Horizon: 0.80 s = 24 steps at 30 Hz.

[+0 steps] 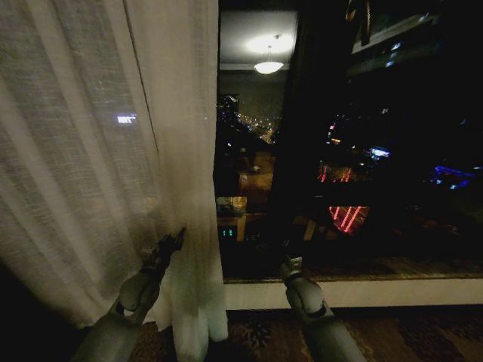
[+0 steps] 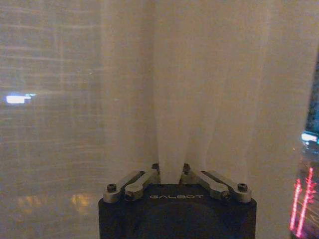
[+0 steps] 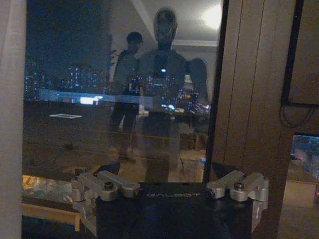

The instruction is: Open the curtains by pulling them apart, changing their state from closed to fully open.

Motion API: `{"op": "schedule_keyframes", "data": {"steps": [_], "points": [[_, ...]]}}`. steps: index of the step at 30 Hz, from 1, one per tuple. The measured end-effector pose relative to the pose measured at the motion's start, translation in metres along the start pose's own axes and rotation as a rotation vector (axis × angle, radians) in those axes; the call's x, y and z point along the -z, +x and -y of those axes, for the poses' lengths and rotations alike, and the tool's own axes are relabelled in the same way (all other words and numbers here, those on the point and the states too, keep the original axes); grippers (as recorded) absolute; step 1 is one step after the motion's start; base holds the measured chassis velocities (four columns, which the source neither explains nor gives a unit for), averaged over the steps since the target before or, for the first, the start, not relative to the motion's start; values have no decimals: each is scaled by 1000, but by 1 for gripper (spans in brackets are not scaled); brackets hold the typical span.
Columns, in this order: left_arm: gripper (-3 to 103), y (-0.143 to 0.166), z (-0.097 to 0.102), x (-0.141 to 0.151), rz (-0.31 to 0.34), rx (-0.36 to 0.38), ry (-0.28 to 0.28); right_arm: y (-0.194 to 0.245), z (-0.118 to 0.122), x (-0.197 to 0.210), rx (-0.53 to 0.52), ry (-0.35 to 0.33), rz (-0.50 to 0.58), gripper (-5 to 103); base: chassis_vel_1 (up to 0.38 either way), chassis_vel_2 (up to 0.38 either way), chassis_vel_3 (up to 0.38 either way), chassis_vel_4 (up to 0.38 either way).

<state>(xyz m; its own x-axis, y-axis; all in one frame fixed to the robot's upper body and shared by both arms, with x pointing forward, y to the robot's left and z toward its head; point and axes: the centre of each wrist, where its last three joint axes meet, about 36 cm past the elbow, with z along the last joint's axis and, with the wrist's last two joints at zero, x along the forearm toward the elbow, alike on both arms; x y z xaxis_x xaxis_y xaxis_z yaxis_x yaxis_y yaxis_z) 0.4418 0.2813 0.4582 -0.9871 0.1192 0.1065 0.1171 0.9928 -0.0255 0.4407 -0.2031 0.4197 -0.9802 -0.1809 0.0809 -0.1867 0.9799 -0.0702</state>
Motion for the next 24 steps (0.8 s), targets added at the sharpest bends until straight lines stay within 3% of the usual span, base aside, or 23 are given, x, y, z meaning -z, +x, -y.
{"op": "schedule_keyframes", "data": {"steps": [4,12,24], "points": [[2,3,-9,3,19,54,-11,0,-1,0,2,-2,2,100,0,0,0,0],[0,22,-29,10,50,197,-16,5,-8,3,21,13,10,100,0,0,0,0],[0,52,-26,8,40,199,-24,6,-20,8,51,38,22,100,0,0,0,0]]}}
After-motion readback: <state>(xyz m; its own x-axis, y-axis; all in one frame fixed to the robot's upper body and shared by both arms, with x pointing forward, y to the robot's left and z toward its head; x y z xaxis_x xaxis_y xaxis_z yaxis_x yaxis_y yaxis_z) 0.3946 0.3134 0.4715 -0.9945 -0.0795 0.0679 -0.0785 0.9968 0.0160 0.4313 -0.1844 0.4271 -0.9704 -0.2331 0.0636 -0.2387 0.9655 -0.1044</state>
